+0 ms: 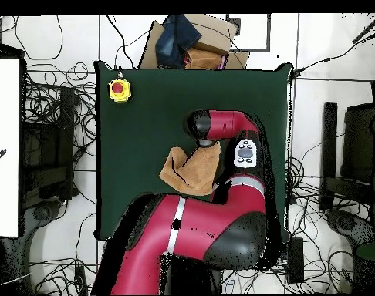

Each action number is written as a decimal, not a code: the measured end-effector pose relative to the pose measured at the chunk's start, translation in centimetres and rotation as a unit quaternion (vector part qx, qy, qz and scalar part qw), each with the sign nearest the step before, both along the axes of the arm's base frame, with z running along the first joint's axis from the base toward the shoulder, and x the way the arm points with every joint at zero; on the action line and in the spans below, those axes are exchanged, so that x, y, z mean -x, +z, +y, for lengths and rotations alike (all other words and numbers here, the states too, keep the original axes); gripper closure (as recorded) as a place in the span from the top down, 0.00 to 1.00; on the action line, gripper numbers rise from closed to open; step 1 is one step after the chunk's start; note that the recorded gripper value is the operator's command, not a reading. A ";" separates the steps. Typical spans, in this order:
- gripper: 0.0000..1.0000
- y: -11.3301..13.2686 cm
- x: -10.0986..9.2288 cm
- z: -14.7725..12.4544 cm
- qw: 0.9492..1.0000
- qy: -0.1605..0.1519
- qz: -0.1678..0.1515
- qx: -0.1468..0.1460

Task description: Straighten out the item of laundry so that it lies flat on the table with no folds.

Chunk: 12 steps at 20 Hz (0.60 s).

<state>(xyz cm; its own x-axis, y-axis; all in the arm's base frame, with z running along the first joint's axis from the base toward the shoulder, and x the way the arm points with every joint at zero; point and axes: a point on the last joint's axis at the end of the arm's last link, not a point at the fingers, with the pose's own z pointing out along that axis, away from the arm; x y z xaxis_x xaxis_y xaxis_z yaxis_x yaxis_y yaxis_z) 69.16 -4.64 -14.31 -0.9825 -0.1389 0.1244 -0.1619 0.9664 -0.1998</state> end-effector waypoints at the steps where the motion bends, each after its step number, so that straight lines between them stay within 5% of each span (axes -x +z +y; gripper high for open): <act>1: 1.00 0.2 -0.1 0.4 1.000 0.003 0.000 0.001; 12: 1.00 0.2 -1.2 1.1 1.000 0.010 -0.011 0.003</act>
